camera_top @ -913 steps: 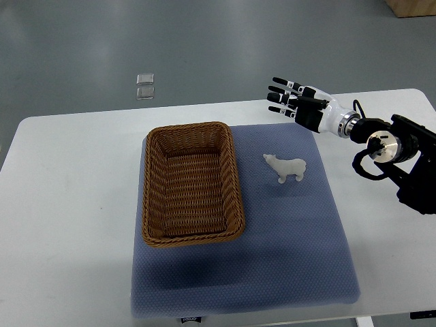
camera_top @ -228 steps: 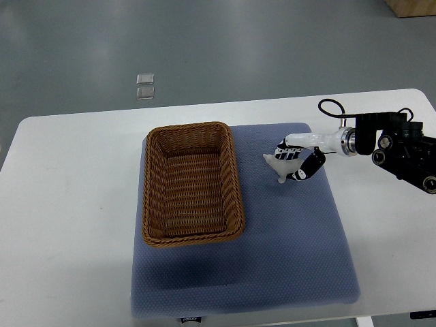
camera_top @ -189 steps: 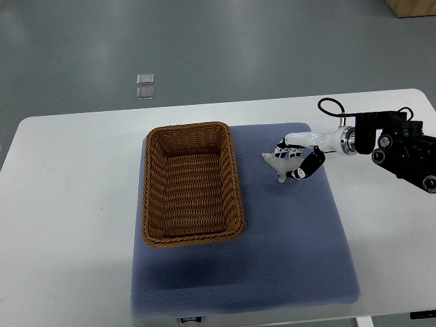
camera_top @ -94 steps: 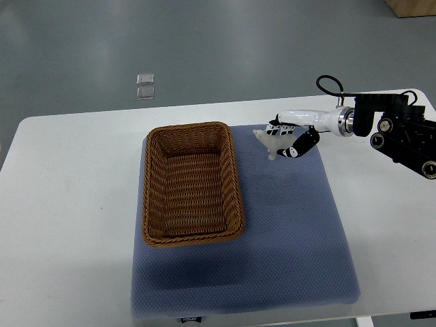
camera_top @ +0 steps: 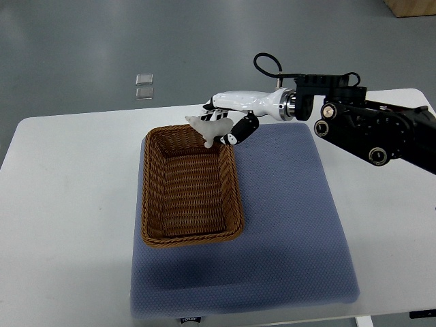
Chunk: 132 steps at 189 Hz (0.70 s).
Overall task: Place white bear in brown basket with right hand
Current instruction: 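Lift the bear and carry it with the right hand over the basket, then lower the bear into the basket and open the right hand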
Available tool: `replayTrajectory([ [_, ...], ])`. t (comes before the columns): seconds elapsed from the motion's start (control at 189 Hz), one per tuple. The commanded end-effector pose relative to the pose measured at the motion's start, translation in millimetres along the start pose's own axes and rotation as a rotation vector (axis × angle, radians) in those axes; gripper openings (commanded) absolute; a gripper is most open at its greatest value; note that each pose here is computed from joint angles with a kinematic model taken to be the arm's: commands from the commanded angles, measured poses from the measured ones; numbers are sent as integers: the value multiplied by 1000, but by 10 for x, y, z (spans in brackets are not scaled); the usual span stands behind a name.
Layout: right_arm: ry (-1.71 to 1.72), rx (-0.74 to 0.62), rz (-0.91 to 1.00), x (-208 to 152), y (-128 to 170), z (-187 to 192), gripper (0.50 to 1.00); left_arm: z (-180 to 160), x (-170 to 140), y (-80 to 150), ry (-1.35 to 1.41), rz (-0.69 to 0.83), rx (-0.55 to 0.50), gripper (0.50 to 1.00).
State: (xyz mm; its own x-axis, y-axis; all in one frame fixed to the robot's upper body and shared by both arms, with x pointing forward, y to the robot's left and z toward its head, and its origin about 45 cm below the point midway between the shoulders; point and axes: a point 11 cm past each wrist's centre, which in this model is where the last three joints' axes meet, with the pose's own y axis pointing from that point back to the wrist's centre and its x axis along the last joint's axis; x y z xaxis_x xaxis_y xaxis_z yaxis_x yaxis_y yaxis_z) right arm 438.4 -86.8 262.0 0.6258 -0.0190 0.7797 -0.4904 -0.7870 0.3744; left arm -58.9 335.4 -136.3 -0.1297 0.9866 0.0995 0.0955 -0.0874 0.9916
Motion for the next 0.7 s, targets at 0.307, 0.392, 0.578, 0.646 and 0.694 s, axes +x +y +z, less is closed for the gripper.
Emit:
replayTrajectory([
  [0.307,62,25,-74,-374,-387,-237,500,0,3,0,-1,1,0,1000],
  [0.392,55,13,-97,-504,-392,-183,500,0,3,0,1,1,0,1000],
  [0.578,32,1,-116,-651,-372,-105,500,0,-2,0,1,0,0,1000],
  [0.646,29,-2,-120,-675,-366,-89,500,0,1,0,1,0,0,1000],
  [0.694,29,-4,-120,-673,-362,-83,500,0,3,0,1,1,0,1000],
])
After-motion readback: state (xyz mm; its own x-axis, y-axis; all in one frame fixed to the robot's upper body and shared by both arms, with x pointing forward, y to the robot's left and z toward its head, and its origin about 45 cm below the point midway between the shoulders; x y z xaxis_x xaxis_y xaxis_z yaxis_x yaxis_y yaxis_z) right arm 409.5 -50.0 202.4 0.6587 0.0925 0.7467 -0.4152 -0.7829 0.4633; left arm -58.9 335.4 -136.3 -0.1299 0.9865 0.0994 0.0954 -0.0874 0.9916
